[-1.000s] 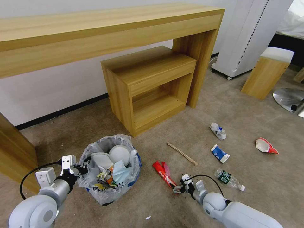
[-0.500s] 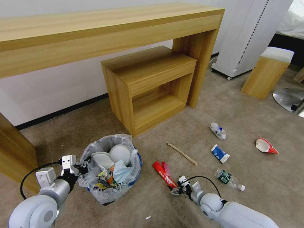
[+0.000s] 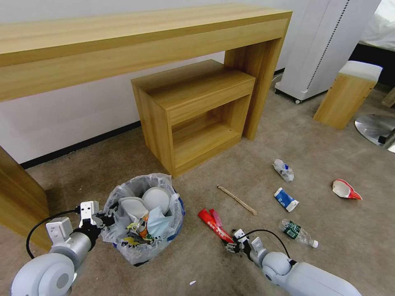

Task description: Pick up the trash bin and place the garbage on the floor into it.

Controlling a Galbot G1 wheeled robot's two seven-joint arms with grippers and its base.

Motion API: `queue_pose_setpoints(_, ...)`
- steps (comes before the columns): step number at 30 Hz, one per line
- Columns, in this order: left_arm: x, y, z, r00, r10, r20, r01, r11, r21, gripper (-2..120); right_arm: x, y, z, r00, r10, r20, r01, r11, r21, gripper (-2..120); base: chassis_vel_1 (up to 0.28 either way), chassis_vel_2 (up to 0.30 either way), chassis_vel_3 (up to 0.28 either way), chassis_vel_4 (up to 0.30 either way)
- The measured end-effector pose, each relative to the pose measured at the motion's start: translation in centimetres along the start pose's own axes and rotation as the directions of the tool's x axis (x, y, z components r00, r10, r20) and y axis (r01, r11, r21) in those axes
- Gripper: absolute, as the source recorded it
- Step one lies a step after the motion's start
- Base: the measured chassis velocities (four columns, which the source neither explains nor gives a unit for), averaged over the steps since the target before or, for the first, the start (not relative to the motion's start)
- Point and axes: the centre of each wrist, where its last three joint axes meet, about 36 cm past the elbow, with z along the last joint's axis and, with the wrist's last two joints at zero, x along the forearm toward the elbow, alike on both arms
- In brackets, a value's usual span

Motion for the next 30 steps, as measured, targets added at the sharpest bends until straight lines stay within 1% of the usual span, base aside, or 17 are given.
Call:
queue_pose_setpoints(2, 0.0, 0.0, 0.0, 1.0, 0.001, 0.002, -0.001, 1.0, 0.0, 1, 0.1, -0.1, 0.0, 1.0, 0.002, 0.002, -0.002, 1.0, 0.004, 44, 0.0, 0.0, 0.0, 0.0)
queue_pose_setpoints(3, 0.0, 0.0, 0.0, 1.0, 0.001, 0.002, -0.001, 1.0, 0.0, 1, 0.1, -0.1, 0.0, 1.0, 0.002, 0.002, -0.002, 1.0, 0.004, 44, 0.0, 0.0, 0.0, 0.0)
queue_pose_setpoints(5, 0.0, 0.0, 0.0, 1.0, 0.001, 0.004, -0.001, 1.0, 0.001, 1, 0.1, -0.2, 0.1, 1.0, 0.004, 0.005, -0.004, 1.0, 0.01, 36, 0.0, 0.0, 0.0, 0.0)
queue_pose_setpoints(6, 0.0, 0.0, 0.0, 1.0, 0.001, 0.004, -0.001, 1.0, 0.001, 1, 0.1, -0.3, 0.2, 1.0, 0.006, 0.009, -0.006, 1.0, 0.013, 29, 0.0, 0.0, 0.0, 0.0)
queue_pose_setpoints(7, 0.0, 0.0, 0.0, 1.0, 0.001, 0.004, -0.001, 1.0, 0.001, 1, 0.1, -0.3, 0.2, 1.0, 0.006, 0.009, -0.006, 1.0, 0.013, 29, 0.0, 0.0, 0.0, 0.0)
queue_pose_setpoints(10, 0.0, 0.0, -0.1, 1.0, 0.002, 0.007, -0.002, 1.0, 0.0, 1, 0.2, -0.7, 0.3, 1.0, 0.009, 0.015, -0.009, 1.0, 0.016, 15, 0.0, 0.0, 0.0, 0.0)
queue_pose_setpoints(11, 0.0, 0.0, -0.1, 1.0, 0.002, 0.007, -0.002, 1.0, 0.0, 1, 0.2, -0.7, 0.3, 1.0, 0.009, 0.015, -0.009, 1.0, 0.016, 15, 0.0, 0.0, 0.0, 0.0)
queue_pose_setpoints(15, -0.2, 0.1, 0.0, 1.0, -0.001, 0.007, 0.001, 1.0, 0.002, 1, 0.4, -1.1, 0.6, 1.0, 0.01, 0.02, -0.011, 1.0, 0.024, 0, 0.0, 0.0, 0.0, 0.0)
queue_pose_setpoints(20, -0.4, 0.3, 0.2, 1.0, -0.005, 0.003, 0.005, 1.0, 0.003, 1, 0.6, -1.2, 0.6, 0.999, 0.01, 0.031, -0.011, 1.0, 0.022, 0, 0.0, 0.0, 0.0, 0.0)
queue_pose_setpoints(24, -0.5, 0.5, 0.4, 1.0, -0.01, -0.002, 0.01, 1.0, 0.003, 1, 0.9, -1.3, 0.0, 0.998, 0.008, 0.064, -0.009, 1.0, 0.009, 0, 0.0, 0.0, 0.0, 0.0)
queue_pose_setpoints(30, -0.9, 0.9, 0.9, 1.0, -0.022, -0.011, 0.022, 1.0, 0.007, 1, 1.9, -1.3, -2.0, 0.991, -0.003, 0.136, 0.007, 1.0, -0.025, 0, 0.0, 0.0, 0.0, 0.0)
